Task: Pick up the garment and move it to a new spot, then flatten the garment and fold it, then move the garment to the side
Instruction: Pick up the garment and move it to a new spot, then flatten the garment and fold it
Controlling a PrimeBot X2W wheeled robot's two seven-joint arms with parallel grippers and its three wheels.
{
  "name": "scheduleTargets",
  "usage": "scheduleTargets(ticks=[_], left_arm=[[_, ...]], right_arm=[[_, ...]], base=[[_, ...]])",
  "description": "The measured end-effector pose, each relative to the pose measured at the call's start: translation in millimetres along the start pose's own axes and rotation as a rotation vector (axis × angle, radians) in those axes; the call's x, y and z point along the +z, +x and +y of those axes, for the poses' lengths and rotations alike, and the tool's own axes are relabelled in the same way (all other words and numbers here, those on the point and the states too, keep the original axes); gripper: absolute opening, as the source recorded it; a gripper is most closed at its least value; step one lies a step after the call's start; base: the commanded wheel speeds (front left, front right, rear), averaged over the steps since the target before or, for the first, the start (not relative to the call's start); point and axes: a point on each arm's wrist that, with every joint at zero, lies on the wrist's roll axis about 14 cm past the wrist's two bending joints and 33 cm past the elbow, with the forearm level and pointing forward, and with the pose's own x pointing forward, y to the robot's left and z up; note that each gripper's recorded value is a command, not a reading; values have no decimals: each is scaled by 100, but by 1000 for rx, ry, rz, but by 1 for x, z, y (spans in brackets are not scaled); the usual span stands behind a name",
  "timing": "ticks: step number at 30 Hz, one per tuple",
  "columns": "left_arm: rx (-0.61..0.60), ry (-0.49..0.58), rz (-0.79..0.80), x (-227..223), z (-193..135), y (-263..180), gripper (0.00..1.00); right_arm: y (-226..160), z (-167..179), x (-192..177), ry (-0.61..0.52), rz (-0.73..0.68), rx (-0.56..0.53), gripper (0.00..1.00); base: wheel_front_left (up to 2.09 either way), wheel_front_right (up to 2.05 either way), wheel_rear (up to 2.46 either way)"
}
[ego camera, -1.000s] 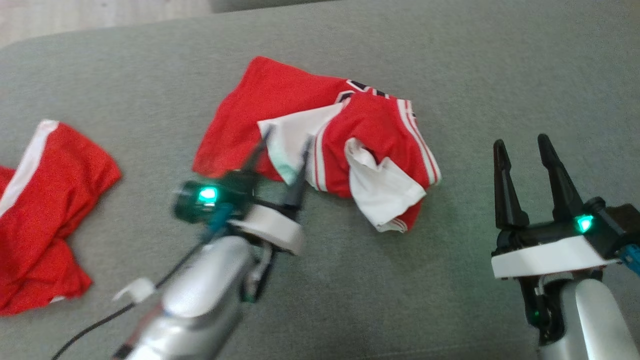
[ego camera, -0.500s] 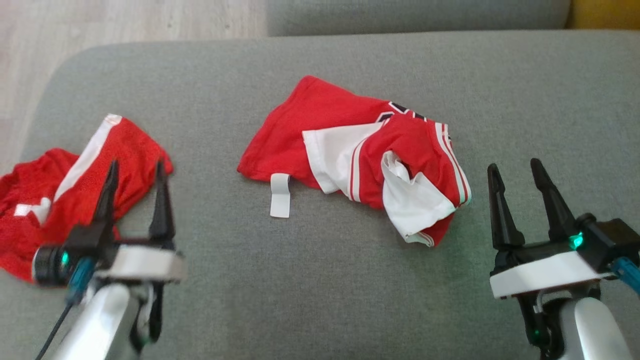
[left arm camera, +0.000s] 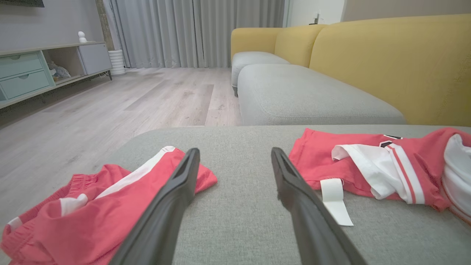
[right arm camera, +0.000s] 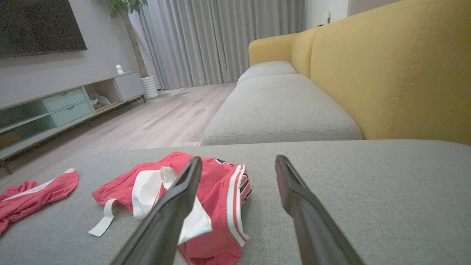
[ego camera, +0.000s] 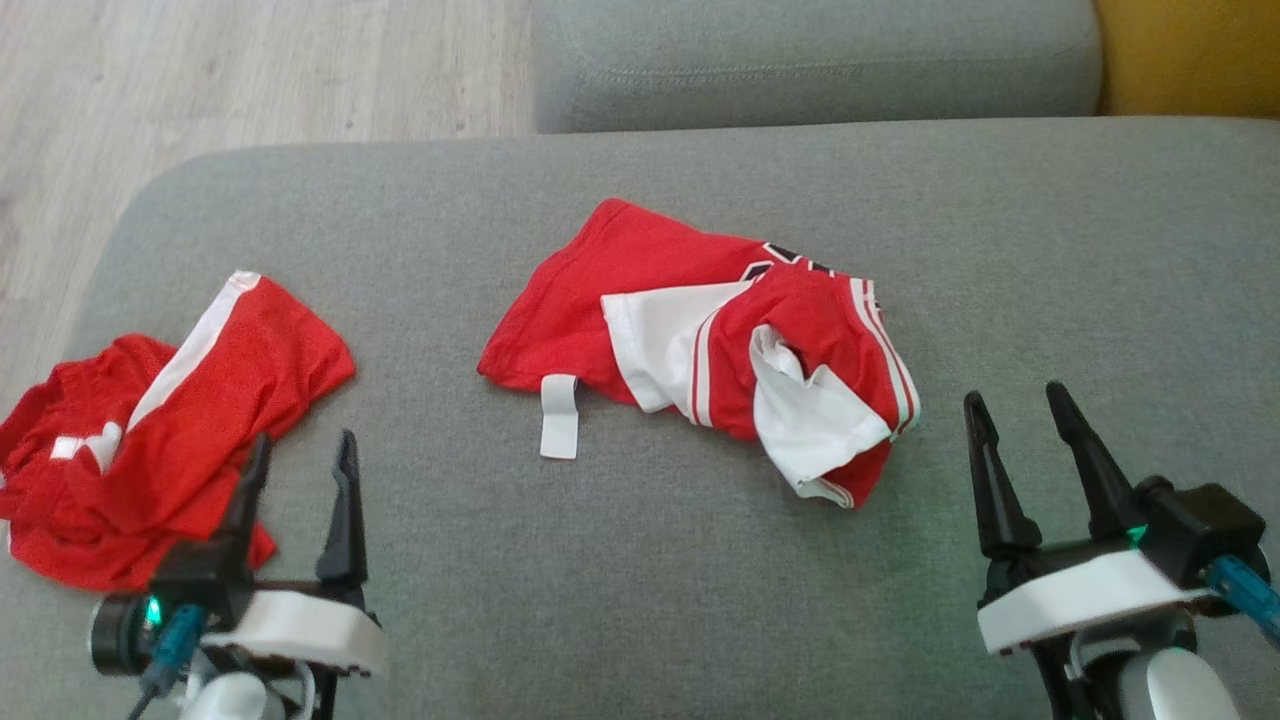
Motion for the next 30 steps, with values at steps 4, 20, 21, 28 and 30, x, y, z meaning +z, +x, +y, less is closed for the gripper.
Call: scheduleTargets(ticks=[4,20,21,28,30], left_arm=[[-21,2,40,-9,-8,-7,100],[-16,-11,67,-14,-7,-14,100],[-15,-12,67,-14,-7,-14,100],[-11,-10,68,-14,-5,-15,100],[-10,-10,69,-15,-5,-15,100]], right_arm=[[-8,-2,0,0,9,-10,100],[-16,-2,-4,1,31,-14,100],[-15,-1,-4,2,33,-14,100],[-14,0,-5,2,35,-9,100],[-14,0,-5,2,35,-9,100]], base=[[0,0,0],[0,0,0],[0,0,0],[0,0,0],[0,0,0]])
